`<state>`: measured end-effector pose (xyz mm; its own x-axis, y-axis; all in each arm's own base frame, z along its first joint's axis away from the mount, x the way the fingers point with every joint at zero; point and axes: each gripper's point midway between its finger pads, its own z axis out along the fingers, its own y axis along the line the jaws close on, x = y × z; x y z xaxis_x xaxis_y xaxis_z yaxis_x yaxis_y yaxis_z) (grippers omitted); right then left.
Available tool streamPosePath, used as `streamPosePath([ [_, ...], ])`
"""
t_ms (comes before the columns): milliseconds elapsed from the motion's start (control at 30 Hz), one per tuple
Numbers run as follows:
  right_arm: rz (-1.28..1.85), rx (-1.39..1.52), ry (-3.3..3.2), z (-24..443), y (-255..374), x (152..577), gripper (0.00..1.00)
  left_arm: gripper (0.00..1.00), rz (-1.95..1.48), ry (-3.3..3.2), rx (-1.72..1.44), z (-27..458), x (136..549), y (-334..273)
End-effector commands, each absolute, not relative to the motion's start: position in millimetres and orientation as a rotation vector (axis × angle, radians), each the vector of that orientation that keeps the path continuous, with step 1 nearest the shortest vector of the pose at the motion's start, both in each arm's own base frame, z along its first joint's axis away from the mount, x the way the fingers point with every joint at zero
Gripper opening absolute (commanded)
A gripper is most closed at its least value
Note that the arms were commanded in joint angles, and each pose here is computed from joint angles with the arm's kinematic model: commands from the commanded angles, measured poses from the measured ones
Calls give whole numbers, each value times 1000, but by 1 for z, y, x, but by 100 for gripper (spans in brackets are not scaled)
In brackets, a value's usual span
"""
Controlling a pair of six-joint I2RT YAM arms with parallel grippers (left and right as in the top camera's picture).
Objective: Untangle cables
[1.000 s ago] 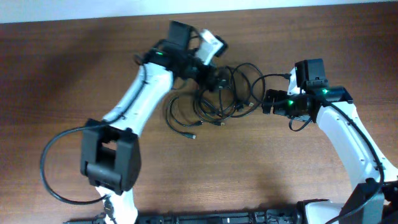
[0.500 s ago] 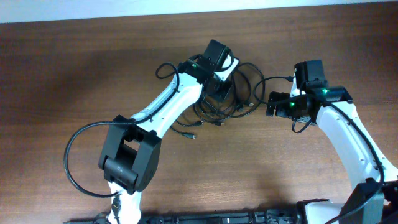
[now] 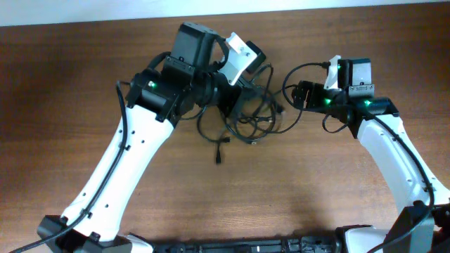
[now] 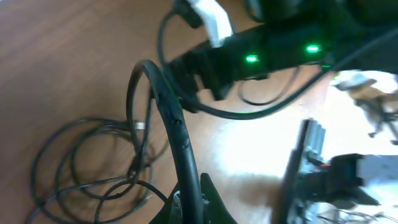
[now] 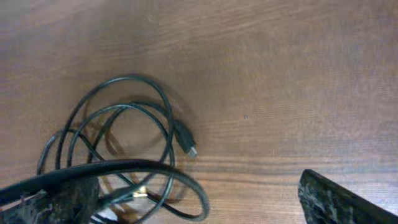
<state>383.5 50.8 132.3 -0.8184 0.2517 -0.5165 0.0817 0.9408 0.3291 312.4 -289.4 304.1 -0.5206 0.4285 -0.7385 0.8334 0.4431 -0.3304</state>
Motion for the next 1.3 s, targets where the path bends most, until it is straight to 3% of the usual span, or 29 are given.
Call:
streamPosePath([
  [0, 410, 225, 2503, 135, 54, 388, 94, 0, -1152, 2027, 1089, 326, 301, -290],
  [67, 411, 231, 2533, 123, 55, 382, 88, 0, -1198, 2003, 1065, 333, 306, -282],
  [233, 481, 242, 2656, 72, 65, 382, 85, 0, -1408, 1863, 1020, 363, 310, -256],
  [300, 494, 247, 2683, 55, 67, 385, 75, 0, -1433, 1845, 997, 367, 313, -246],
  [400, 492, 260, 2729, 37, 67, 382, 41, 0, -1341, 1898, 917, 361, 333, -226],
  [467, 488, 267, 2757, 34, 66, 375, 4, 0, -1097, 2057, 791, 335, 363, -199],
  [567, 428, 316, 2781, 36, 50, 369, 4, 0, -712, 2303, 601, 293, 389, -146],
  [633, 220, 433, 2781, 53, 6, 366, 4, 0, -507, 2451, 497, 269, 389, -110],
  [733, -154, 611, 2731, 100, -67, 359, 4, 0, -340, 2533, 420, 257, 388, -80],
  [867, -363, 786, 2617, 185, -131, 351, 4, 0, -54, 2610, 20, 249, 394, -19],
  [1133, -401, 813, 2245, 353, -160, 361, 4, 0, -11, 2607, -120, 249, 394, 2],
  [1267, -541, 864, 2035, 418, -181, 346, 4, 0, -3, 2607, -121, 249, 394, 3],
])
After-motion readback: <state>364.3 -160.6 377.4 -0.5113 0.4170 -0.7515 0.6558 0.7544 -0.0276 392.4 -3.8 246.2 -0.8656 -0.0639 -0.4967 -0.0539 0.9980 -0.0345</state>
